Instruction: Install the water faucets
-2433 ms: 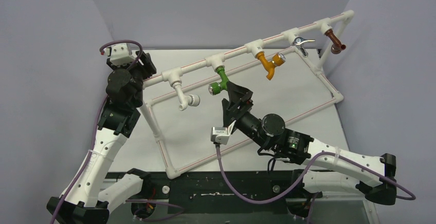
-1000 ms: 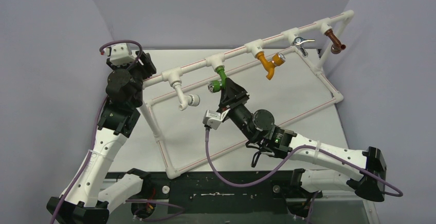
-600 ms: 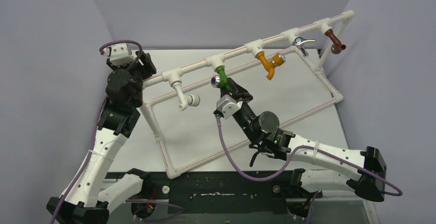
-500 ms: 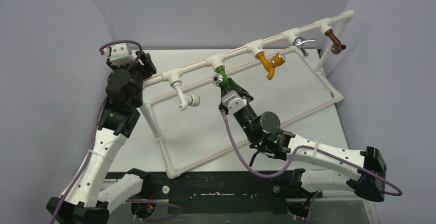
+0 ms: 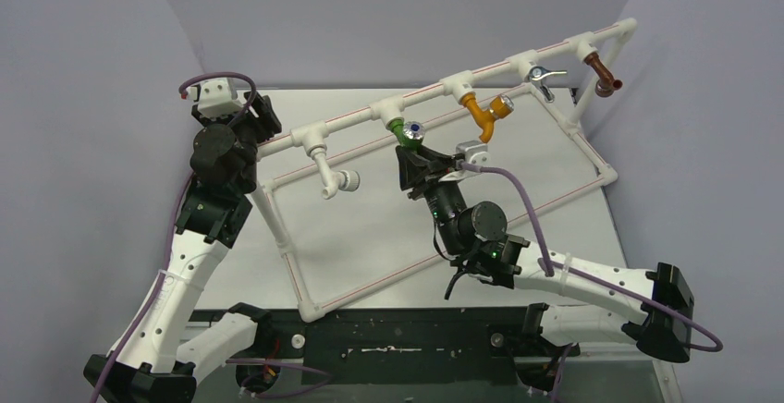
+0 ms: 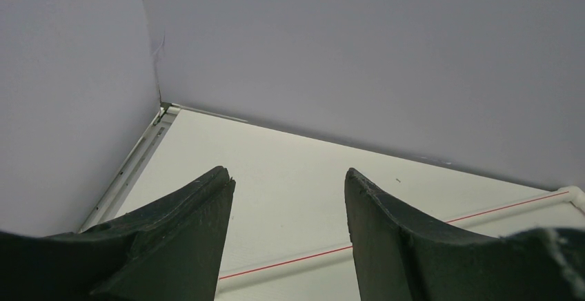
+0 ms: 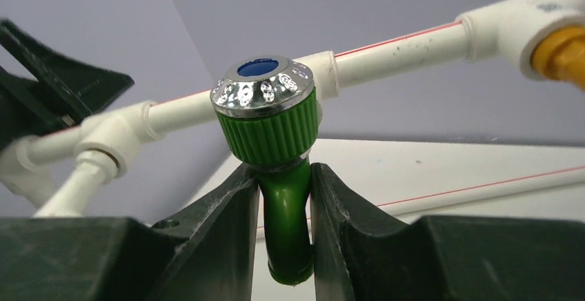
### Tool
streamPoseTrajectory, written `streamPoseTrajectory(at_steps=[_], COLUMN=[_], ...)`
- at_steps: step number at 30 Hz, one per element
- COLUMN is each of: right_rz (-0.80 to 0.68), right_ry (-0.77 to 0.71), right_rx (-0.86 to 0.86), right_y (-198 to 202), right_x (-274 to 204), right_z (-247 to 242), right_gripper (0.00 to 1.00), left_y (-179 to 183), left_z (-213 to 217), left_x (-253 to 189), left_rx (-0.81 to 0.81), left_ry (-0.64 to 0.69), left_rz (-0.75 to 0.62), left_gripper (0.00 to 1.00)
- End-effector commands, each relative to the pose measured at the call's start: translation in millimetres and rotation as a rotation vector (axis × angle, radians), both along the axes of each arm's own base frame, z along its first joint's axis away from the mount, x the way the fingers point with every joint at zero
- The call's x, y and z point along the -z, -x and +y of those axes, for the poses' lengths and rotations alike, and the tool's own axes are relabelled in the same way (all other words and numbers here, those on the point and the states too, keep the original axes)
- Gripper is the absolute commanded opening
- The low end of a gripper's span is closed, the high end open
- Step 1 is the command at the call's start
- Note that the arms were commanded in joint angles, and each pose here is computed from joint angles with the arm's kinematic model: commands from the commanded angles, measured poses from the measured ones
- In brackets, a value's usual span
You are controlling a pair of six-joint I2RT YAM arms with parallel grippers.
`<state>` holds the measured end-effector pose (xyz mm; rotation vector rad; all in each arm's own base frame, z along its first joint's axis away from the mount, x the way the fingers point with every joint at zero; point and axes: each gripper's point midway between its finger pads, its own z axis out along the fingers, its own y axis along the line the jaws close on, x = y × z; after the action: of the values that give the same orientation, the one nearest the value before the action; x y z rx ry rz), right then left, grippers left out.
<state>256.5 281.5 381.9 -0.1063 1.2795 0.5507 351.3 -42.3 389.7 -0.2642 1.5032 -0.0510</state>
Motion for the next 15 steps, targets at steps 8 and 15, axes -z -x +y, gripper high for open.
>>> streamPoseTrajectory(at_steps=[8,15], right_rz=[0.201,0.349], right_ry=[-0.886,-1.089], right_rx=[-0.069,-0.048], right_y=[-0.7,-7.1], right_x=[-60.7,-49.5], right_z=[-27.9,-28.2], right_gripper=[0.00,0.00], left_y=[9.3,9.9], left_z=[-8.3,-7.3], left_x=[92.2,90.2], left_rx=[0.059,0.055], left_ry=[-0.122,-0.123], left_rz=[0.313,0.307], left_gripper=[0.58,0.58])
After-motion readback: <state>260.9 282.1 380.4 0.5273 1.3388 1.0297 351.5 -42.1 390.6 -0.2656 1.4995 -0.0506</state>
